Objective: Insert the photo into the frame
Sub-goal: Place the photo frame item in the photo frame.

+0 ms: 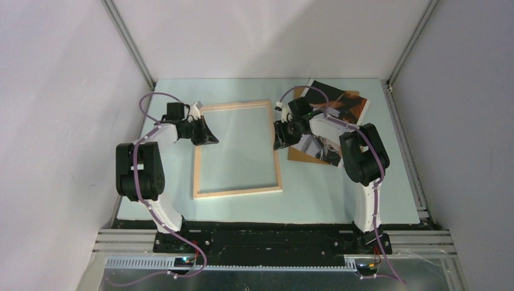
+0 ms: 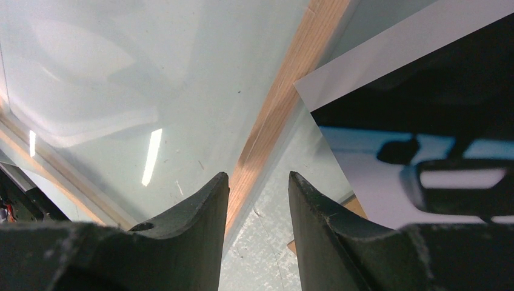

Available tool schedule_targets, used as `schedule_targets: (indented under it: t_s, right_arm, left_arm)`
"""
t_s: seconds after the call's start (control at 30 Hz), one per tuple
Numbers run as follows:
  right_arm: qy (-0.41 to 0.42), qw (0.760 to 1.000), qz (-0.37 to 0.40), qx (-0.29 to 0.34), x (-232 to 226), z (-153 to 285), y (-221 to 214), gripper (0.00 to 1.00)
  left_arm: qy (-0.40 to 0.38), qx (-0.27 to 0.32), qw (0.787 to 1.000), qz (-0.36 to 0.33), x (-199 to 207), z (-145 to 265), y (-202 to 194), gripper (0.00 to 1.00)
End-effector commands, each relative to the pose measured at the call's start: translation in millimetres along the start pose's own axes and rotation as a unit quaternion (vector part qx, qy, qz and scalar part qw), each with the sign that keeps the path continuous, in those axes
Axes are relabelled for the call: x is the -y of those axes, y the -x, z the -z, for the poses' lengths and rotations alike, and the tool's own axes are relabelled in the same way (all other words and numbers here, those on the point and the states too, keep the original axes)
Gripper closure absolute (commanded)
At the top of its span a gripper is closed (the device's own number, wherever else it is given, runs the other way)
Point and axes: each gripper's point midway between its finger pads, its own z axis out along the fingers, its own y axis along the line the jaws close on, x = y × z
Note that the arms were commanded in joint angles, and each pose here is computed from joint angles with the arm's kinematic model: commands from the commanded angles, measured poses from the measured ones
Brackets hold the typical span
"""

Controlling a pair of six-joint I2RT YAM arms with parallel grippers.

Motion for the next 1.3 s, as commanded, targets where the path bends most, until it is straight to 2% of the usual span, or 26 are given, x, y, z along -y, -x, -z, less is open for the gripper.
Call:
schedule_targets:
  t_s: [0.0,1.27]
  right_arm:
    - [0.006,1.000,0.014,0.022,-5.1,7.8,19.4,0.54]
    - [0.005,1.000,0.013,0.015,-5.3,3.7,15.7,0.54]
  left_arm:
    - [0.031,0.033,0.999,-0.015,-14.3,1.2,15.7,1.00]
    - [0.028,0.021,0.999,-0.033,-17.8,-3.6,12.0,1.00]
